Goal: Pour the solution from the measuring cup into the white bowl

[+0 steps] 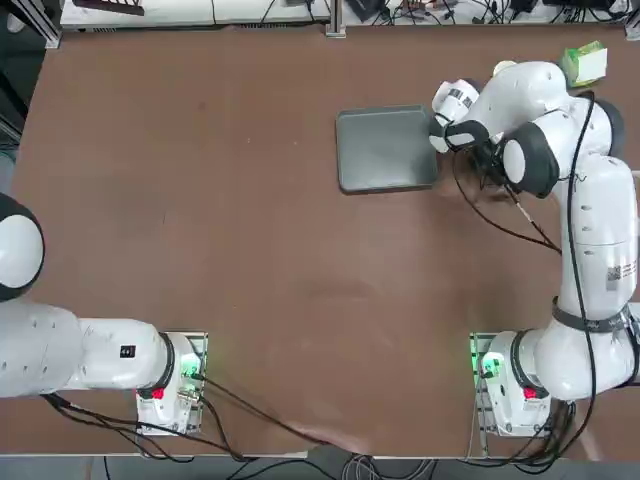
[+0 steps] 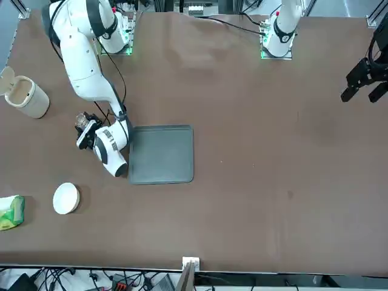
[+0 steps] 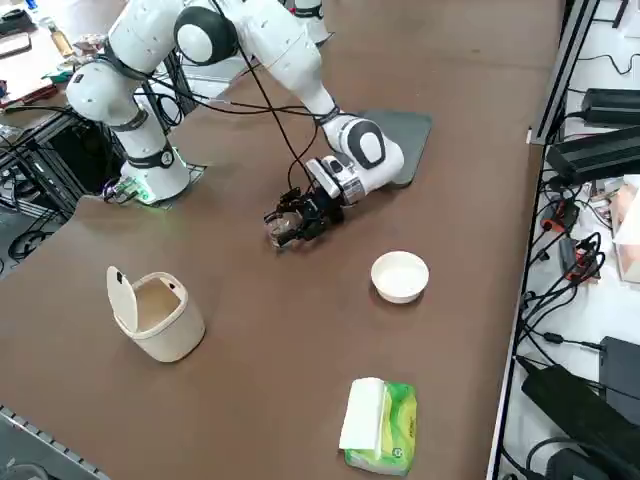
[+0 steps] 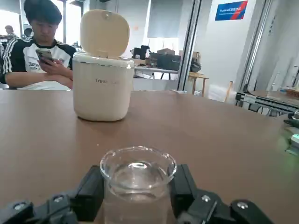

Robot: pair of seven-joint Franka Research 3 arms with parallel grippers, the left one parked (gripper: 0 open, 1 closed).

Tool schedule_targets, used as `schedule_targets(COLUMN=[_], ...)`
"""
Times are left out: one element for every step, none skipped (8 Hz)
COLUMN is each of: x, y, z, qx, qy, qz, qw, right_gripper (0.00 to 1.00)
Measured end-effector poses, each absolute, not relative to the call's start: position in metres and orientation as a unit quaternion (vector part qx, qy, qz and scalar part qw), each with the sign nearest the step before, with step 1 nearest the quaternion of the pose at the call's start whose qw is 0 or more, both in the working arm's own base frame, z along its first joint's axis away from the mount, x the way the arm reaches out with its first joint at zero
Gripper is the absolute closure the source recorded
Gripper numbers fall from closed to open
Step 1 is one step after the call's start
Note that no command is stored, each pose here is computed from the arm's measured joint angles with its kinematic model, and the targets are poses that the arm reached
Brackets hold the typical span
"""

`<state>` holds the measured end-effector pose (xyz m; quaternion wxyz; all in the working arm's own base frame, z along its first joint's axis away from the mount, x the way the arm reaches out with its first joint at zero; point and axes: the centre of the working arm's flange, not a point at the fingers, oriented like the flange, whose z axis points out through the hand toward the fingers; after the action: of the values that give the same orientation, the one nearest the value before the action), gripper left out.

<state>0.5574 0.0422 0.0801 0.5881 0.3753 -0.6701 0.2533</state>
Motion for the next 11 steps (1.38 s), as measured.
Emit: schedule_targets(x=[0.562, 0.566, 0.568, 0.571, 0.579, 0.592, 0.607, 0.624, 0.641, 0.654, 0.664], y=[0.049, 0.06, 0.07, 0.081, 0.092, 0.101, 0.106, 0.108, 0.112, 0.115, 0.119], z=[0.083, 0.087, 0.09, 0.096, 0.107, 0.126, 0.149, 0.171, 0.189, 0.2, 0.205], qx=[0.383, 0.393, 0.408, 0.43, 0.454, 0.477, 0.495, 0.509, 0.524, 0.541, 0.559], qy=[-0.664, -0.654, -0.641, -0.624, -0.607, -0.592, -0.581, -0.574, -0.566, -0.553, -0.541], qz=[0.271, 0.292, 0.301, 0.305, 0.309, 0.316, 0.326, 0.34, 0.357, 0.373, 0.387], qw=[0.582, 0.577, 0.576, 0.577, 0.574, 0.567, 0.558, 0.544, 0.527, 0.512, 0.495], right_gripper=[0.26, 0.26, 0.26, 0.26, 0.26, 0.26, 0.26, 0.26, 0.26, 0.26, 0.26])
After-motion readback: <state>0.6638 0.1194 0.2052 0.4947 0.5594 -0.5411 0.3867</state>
